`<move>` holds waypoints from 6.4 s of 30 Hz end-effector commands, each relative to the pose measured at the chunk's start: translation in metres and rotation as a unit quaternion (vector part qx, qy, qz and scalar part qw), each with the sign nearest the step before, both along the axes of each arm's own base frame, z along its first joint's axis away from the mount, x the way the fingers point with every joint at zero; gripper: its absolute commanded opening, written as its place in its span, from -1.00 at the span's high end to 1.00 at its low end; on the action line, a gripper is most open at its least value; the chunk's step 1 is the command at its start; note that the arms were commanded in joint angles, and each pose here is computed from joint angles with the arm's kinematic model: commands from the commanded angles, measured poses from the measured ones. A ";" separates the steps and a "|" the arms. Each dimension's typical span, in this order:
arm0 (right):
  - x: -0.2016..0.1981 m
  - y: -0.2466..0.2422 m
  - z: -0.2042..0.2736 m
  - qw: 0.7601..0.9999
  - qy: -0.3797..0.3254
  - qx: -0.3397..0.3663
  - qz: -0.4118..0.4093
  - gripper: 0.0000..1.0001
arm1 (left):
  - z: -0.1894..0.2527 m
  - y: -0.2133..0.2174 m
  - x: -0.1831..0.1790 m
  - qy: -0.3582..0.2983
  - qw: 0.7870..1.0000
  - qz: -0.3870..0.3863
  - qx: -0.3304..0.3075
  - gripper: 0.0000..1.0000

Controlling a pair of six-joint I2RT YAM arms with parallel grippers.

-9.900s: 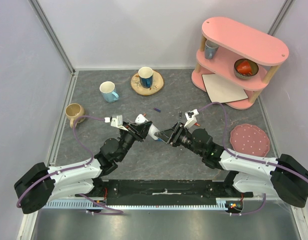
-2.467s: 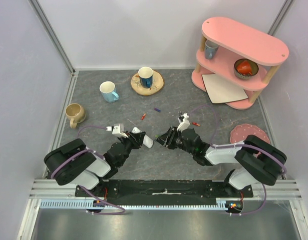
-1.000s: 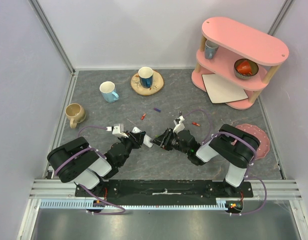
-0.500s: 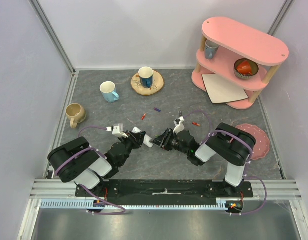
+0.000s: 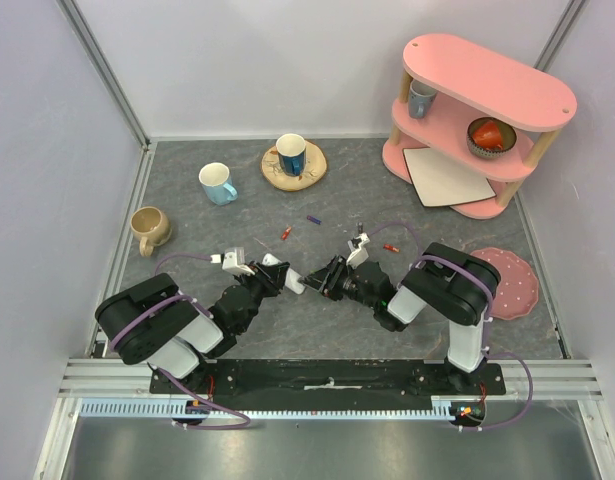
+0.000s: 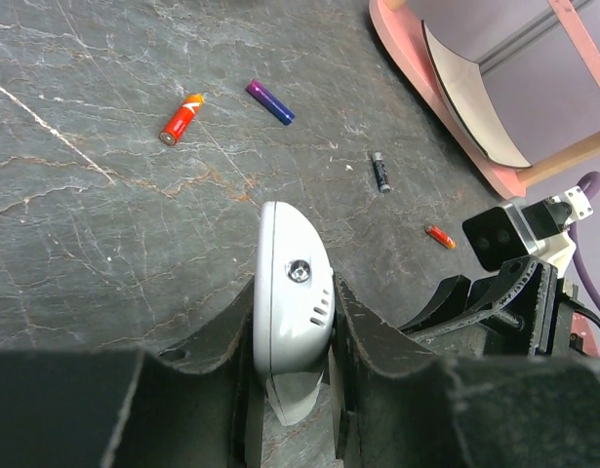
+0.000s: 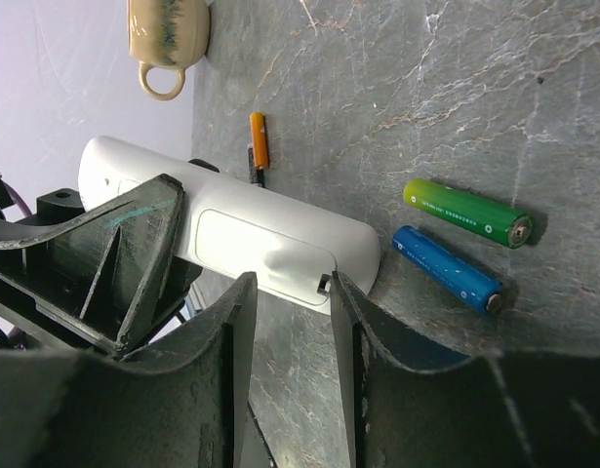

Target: Load the batteries into the remote control

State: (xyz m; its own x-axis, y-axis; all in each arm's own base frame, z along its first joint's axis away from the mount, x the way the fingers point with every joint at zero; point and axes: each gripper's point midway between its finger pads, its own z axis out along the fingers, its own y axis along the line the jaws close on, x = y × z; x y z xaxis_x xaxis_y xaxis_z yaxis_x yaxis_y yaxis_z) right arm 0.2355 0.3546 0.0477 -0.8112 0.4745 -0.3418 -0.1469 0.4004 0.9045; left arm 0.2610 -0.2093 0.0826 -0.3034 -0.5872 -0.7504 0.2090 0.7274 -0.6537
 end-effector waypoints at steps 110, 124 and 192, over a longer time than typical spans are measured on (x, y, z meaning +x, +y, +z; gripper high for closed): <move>-0.004 0.002 0.062 0.997 -0.065 0.041 0.020 0.22 | 0.040 -0.011 -0.017 -0.052 0.997 -0.043 -0.029 0.96; -0.004 0.005 0.066 0.996 -0.069 0.042 0.026 0.22 | 0.030 -0.015 -0.016 -0.044 0.998 -0.051 -0.009 0.96; -0.003 0.010 0.069 0.996 -0.070 0.044 0.032 0.22 | -0.003 -0.015 -0.016 -0.004 0.998 -0.041 0.043 0.96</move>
State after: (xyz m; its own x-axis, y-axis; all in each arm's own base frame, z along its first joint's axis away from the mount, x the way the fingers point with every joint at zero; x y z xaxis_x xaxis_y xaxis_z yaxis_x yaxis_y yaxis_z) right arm 0.2210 0.3471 0.0559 -0.8376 0.4007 -0.3713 -0.1747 0.4475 0.8771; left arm 0.2483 -0.2202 0.0879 -0.3208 -0.5380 -0.7795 0.2651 0.7391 -0.6192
